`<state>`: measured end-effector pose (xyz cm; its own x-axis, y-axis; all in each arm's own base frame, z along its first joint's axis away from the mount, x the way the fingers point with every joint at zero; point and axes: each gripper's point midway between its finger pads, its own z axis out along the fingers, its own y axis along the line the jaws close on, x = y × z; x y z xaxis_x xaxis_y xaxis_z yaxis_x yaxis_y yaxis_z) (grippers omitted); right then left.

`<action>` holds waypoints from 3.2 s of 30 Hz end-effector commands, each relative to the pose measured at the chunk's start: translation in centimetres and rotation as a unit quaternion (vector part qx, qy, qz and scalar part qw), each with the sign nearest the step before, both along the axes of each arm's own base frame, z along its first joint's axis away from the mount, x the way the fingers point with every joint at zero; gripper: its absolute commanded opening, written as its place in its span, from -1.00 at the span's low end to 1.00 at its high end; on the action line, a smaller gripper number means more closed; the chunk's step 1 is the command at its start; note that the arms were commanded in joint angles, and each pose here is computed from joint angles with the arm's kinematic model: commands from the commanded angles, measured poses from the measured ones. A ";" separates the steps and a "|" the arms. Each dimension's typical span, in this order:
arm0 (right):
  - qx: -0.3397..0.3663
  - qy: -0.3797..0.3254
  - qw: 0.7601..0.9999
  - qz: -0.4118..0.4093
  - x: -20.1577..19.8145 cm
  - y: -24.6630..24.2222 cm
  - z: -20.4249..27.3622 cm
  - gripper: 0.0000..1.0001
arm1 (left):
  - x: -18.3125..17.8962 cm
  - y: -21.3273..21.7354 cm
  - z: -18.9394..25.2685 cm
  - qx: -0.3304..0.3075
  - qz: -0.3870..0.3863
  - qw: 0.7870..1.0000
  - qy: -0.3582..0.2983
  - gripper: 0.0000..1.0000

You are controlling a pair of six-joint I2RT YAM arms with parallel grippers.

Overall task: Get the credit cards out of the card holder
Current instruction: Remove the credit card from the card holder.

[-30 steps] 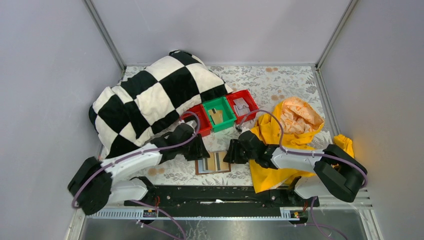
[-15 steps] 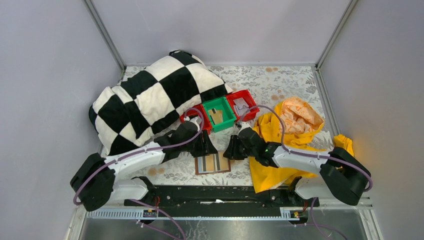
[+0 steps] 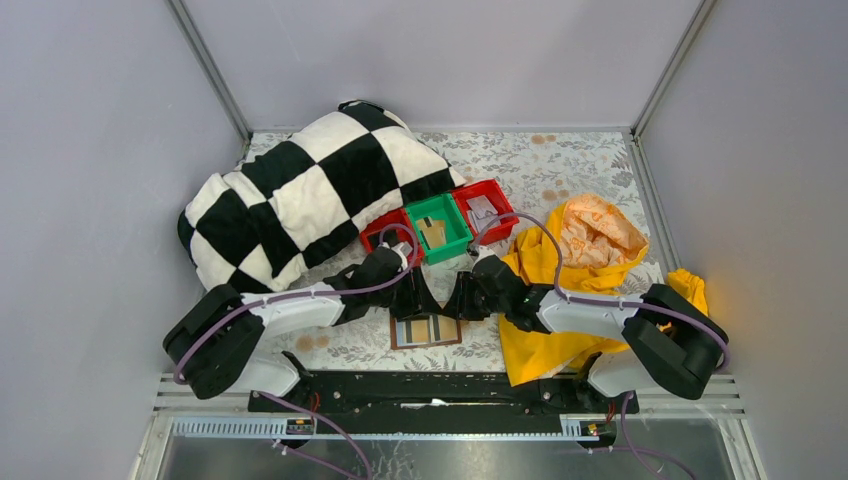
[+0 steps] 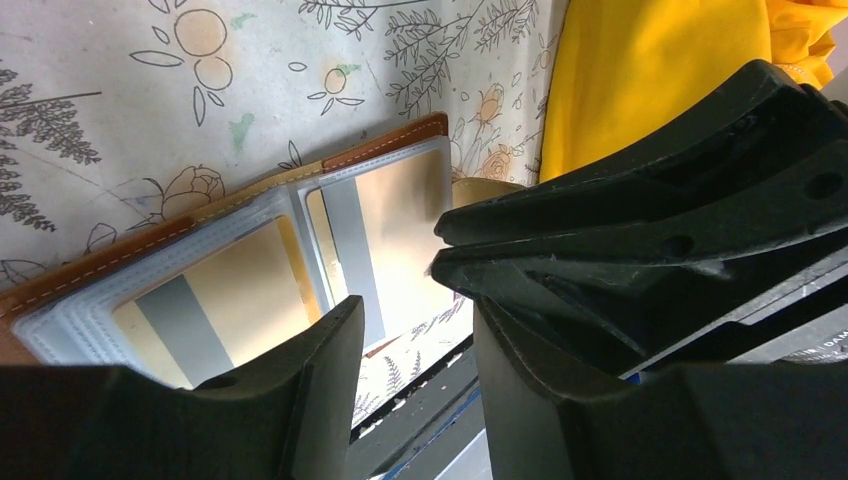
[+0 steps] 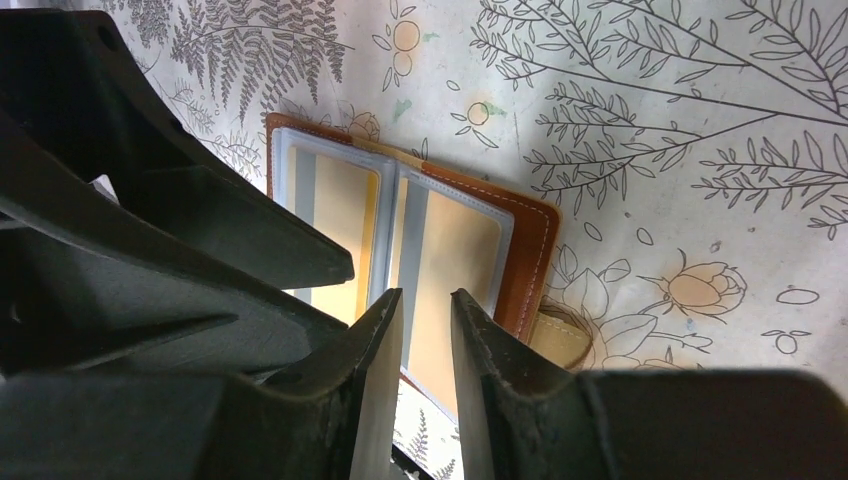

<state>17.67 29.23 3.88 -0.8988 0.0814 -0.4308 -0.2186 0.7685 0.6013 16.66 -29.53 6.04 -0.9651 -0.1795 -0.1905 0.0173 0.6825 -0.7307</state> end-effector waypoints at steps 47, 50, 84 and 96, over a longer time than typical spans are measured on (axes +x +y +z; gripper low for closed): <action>0.006 0.044 0.999 -0.011 -1.6 -0.4 -3.5 -0.44 | 0.1 0.5 -2.8 0.029 0.014 0.999 0.018 -0.44; 0.001 0.046 0.999 -0.013 -1.6 -0.6 -3.7 -0.45 | 0.1 0.6 -2.4 0.024 0.017 0.999 0.012 -0.49; -0.020 0.063 0.998 -0.017 -1.5 -0.4 -5.1 -0.55 | 0.1 2.3 -1.1 -0.025 0.064 0.998 0.012 -0.72; -0.026 0.061 0.998 -0.020 -1.3 -0.6 -5.0 -0.55 | 0.5 3.0 -1.6 -0.015 0.055 0.998 0.009 -1.00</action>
<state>17.67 30.62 1.67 -0.9207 0.1439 -0.3628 -0.1498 0.7280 0.6690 16.29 -26.28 3.48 -0.9432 -0.3079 -0.1248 -0.1257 0.6785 -0.7237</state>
